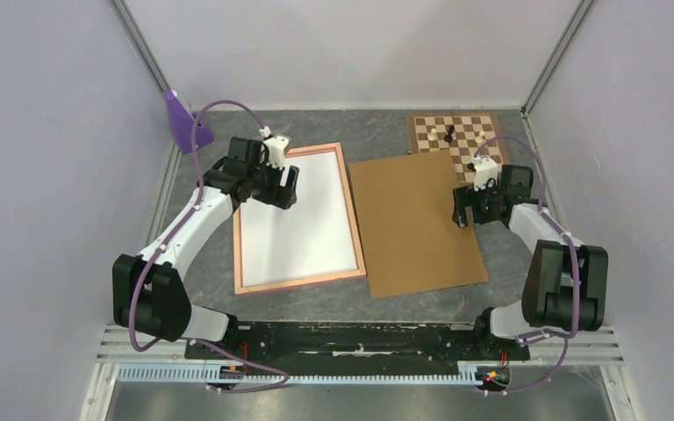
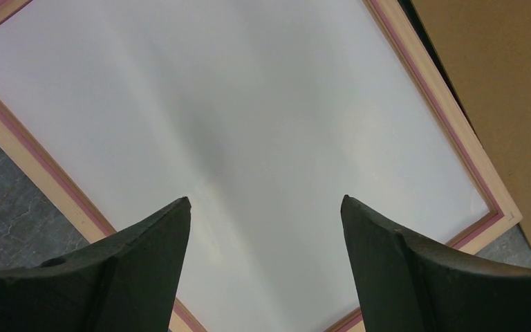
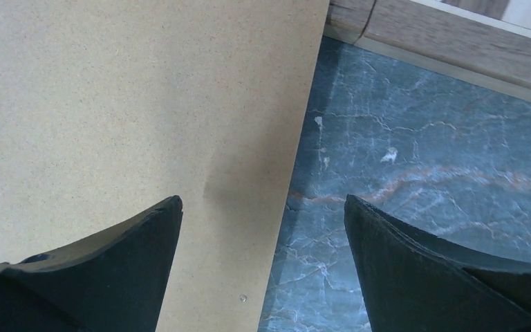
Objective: Put the photo into the frame
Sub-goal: Turn over the photo frame item at the center of the board.
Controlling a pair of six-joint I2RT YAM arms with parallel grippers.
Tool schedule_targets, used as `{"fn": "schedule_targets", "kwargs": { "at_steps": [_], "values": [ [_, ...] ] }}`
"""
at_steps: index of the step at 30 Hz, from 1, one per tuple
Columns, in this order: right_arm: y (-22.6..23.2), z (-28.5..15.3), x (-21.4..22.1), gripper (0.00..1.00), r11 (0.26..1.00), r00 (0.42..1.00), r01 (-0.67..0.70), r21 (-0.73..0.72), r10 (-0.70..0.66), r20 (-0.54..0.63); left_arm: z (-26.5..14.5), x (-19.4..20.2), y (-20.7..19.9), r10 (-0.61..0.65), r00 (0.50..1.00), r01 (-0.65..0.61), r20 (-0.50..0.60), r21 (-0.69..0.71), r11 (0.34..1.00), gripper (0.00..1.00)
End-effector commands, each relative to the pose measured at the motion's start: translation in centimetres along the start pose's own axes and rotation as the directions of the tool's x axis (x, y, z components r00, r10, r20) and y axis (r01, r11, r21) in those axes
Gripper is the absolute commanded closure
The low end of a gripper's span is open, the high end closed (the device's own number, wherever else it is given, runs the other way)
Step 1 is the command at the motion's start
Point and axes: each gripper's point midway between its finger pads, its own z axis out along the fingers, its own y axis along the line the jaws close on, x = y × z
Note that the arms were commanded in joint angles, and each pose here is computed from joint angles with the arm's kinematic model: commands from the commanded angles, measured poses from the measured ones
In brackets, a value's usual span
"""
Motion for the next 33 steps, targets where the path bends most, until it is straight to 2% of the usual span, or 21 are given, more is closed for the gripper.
{"fn": "schedule_targets", "kwargs": {
  "at_steps": [1, 17, 33],
  "values": [
    [0.2, 0.3, -1.7, 0.1, 0.993, 0.998, 0.052, -0.103, -0.049, 0.034, -0.1, -1.4, -0.7, 0.048, 0.997, -0.05, 0.055, 0.041, 0.998, 0.14],
    [0.0, 2.4, -0.6, 0.12, 0.95, 1.0, 0.007, -0.311, -0.009, -0.005, 0.6, -1.7, -0.5, 0.064, 0.997, -0.066, 0.045, 0.045, 0.997, 0.14],
    [0.5, 4.5, 1.8, 0.13, 0.855, 0.998, -0.055, -0.515, 0.045, -0.033, 2.2, -3.0, -0.7, 0.056, 0.998, -0.059, 0.042, 0.069, 0.996, 0.14]
  ]
}}
